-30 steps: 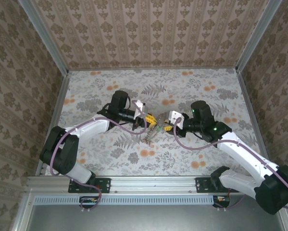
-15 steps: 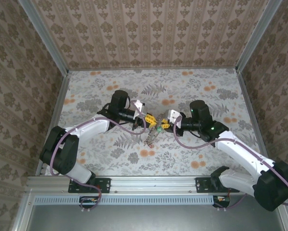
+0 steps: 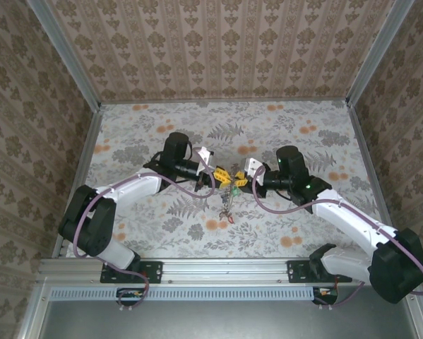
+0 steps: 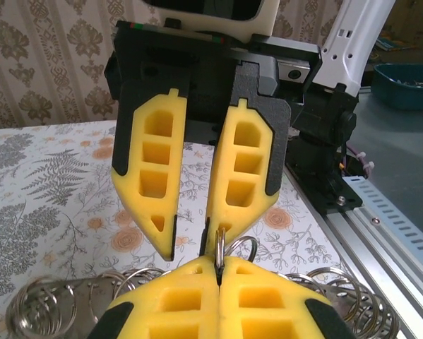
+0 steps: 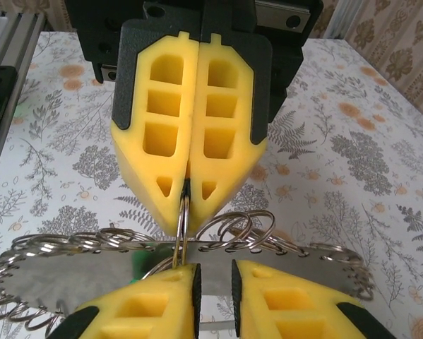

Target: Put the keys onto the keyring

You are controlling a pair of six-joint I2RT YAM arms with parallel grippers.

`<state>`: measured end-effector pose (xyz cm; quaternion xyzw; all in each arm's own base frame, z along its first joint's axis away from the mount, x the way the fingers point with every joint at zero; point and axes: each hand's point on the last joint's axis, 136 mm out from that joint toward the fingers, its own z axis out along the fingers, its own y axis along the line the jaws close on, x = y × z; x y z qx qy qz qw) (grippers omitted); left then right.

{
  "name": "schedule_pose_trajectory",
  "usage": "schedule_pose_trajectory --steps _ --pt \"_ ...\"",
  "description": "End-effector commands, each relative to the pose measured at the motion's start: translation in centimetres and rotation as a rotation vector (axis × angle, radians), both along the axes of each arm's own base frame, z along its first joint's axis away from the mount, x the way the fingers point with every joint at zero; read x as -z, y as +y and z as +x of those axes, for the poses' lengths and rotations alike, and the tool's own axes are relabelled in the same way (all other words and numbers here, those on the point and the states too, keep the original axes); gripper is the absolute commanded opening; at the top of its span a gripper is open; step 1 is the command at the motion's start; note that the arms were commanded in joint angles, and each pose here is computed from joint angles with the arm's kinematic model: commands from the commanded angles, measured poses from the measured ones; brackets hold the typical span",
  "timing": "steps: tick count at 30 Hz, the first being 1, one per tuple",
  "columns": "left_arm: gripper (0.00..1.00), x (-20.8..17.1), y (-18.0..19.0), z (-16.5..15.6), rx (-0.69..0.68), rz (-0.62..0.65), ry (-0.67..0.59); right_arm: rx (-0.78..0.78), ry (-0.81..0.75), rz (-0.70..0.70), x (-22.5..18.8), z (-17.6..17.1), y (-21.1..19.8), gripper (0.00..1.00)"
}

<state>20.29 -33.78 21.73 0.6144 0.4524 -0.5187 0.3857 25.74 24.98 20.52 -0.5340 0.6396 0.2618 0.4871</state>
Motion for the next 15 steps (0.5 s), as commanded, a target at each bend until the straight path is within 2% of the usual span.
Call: schedule_pose_trajectory --steps 1,7,11,15 --pt "0.0 -1.84 -0.69 -0.52 0.025 -0.052 -0.043 -0.08 -0.011 0.07 -1.19 -0.95 1.31 0.24" --pt "0.0 -1.68 -0.88 0.11 -0.02 -0.051 -0.056 -0.075 -0.003 0.05 -0.6 -1.29 0.98 0.29" --pt "0.0 -1.77 -0.92 0.07 -0.015 -0.054 -0.055 -0.078 0.002 0.053 -0.58 -1.45 0.97 0.26" --pt "0.0 -1.8 -1.01 -0.09 -0.002 -0.058 -0.049 -0.077 0.002 0.06 -0.76 -1.2 1.13 0.2"
